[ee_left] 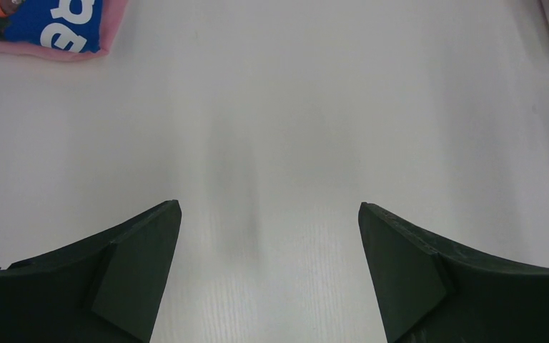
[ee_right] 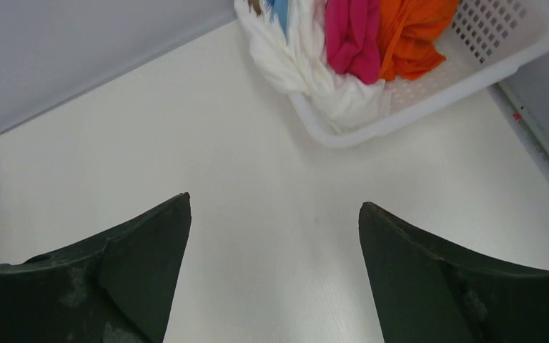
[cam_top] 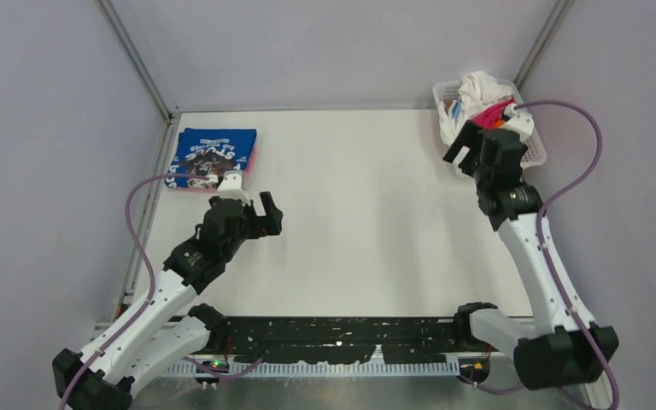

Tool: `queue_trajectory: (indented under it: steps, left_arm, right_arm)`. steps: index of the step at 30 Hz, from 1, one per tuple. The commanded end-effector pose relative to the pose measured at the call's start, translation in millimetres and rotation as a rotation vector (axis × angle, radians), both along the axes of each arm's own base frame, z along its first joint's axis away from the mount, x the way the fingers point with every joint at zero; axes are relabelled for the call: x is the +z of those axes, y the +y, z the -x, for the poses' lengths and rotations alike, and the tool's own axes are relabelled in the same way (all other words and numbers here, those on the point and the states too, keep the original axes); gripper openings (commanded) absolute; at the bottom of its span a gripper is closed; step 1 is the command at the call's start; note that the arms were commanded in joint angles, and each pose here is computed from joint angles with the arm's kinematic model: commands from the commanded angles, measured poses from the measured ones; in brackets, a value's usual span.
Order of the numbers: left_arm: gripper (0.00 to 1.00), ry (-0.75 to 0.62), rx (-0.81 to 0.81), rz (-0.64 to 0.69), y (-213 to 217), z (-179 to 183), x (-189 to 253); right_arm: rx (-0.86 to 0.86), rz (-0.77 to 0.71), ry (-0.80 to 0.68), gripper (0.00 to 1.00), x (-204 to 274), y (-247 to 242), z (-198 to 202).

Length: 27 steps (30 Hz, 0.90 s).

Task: Fold and stack the t-shirts
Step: Grab crumpled tshirt from bin with the right arm

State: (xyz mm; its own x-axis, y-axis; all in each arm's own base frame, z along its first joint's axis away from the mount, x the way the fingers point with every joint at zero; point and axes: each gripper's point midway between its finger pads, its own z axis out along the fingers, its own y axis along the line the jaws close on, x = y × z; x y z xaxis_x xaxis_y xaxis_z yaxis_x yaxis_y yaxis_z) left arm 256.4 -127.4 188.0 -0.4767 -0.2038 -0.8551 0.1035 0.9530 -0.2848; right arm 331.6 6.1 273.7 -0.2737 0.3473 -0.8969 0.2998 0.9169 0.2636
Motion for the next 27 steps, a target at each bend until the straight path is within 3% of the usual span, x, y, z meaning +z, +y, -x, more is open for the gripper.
queue_trajectory:
  steps: [1, 4, 8, 9, 15, 27]
  left_arm:
    - [1.0, -0.088, 0.044, -0.004, 3, -16, 29]
    - [1.0, -0.089, 0.05, -0.019, 4, -19, 28]
    - [1.0, -0.085, 0.055, -0.039, 2, -25, 26]
    - [1.0, -0.083, 0.055, -0.043, 2, -27, 26]
    - [1.0, -0.073, 0.055, -0.071, 0, -34, 22]
    - [1.0, -0.057, 0.08, -0.104, 2, -41, 18]
  right_arm:
    - [-0.01, -0.006, 0.045, 0.95, 5, -21, -63]
    - [-0.005, -0.028, 0.049, 0.95, 13, -37, -102]
    - [0.024, 0.012, 0.125, 0.96, -14, -43, -157]
    - [0.03, 0.025, 0.099, 0.96, -1, -44, -167]
    - [0.039, 0.083, 0.155, 1.0, -29, -54, -222]
    - [-0.053, 0.105, 0.179, 0.87, -81, -83, -300]
